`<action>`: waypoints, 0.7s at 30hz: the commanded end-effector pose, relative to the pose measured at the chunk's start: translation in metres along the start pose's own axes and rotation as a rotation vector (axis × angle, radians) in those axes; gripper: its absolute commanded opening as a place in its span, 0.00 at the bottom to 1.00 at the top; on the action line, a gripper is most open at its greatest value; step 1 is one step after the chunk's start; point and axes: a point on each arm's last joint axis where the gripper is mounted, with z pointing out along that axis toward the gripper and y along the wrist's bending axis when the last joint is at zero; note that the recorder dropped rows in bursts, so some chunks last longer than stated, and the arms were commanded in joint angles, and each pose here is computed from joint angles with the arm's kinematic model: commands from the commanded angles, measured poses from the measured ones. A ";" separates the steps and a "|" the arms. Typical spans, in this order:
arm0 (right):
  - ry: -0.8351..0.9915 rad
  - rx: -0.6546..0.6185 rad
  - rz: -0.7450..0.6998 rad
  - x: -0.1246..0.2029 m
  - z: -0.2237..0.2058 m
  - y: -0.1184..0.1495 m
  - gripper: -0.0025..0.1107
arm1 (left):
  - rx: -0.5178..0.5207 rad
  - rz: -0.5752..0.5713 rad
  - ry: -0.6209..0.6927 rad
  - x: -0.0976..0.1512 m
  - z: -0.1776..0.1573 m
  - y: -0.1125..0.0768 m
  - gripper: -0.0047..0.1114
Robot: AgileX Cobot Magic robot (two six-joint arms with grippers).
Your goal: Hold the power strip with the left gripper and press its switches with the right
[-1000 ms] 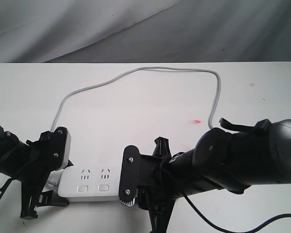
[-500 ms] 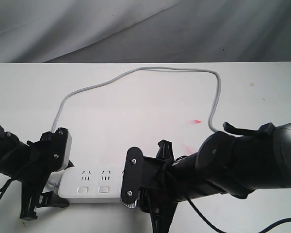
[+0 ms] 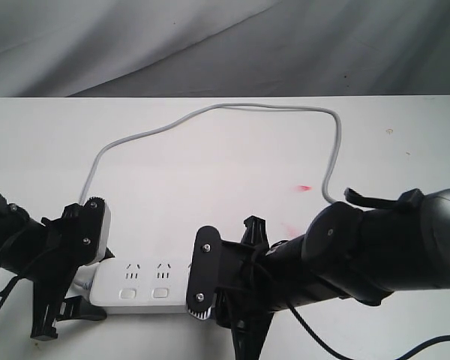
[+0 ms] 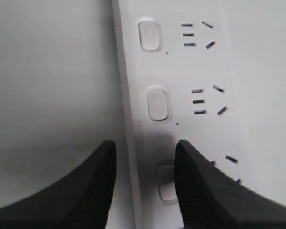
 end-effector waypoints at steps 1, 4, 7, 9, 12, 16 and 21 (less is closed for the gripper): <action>0.042 -0.090 0.019 0.013 0.011 0.011 0.35 | -0.023 0.013 0.024 0.003 0.001 0.003 0.51; 0.040 -0.096 0.023 0.012 0.011 0.012 0.35 | -0.023 0.013 0.024 0.003 0.001 0.003 0.51; 0.039 -0.100 0.023 0.012 0.011 0.012 0.34 | -0.023 0.013 0.024 0.003 0.001 0.003 0.51; 0.039 -0.100 0.024 0.012 0.011 0.012 0.34 | -0.023 0.013 0.024 0.003 0.001 0.003 0.51; 0.039 -0.100 0.024 0.012 0.011 0.012 0.34 | -0.023 0.013 0.024 0.003 0.001 0.003 0.51; 0.030 -0.089 0.021 0.010 0.008 0.011 0.34 | -0.023 0.013 0.024 0.003 0.001 0.003 0.51; 0.012 -0.072 0.015 0.007 0.002 0.009 0.34 | -0.023 0.013 0.024 0.003 0.001 0.003 0.51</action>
